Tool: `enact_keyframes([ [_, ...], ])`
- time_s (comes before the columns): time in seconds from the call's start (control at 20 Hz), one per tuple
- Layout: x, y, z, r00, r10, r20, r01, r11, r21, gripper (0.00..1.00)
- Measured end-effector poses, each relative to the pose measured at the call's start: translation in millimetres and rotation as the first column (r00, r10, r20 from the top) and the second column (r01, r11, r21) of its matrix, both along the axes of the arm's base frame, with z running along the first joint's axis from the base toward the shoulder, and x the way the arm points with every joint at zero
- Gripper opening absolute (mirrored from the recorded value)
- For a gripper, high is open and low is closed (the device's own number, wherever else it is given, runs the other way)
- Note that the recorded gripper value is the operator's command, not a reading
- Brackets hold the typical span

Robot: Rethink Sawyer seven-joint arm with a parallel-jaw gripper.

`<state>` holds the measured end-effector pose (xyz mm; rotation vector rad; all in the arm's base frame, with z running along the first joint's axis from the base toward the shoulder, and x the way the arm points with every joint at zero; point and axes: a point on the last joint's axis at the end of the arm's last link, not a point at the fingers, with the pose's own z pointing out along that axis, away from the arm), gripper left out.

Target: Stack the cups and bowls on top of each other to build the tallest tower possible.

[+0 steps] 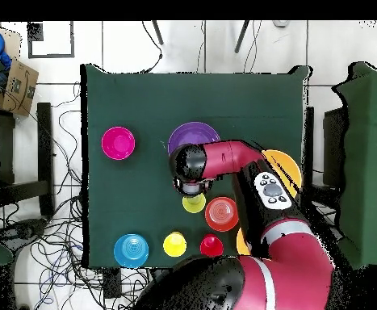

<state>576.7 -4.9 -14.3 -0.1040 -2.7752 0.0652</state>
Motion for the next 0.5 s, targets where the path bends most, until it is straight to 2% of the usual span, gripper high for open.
enact_keyframes([
  [0.5,16.4,-5,-13,0.9997,-0.017,0.02,0.017,0.9998,0.0,1.0],
])
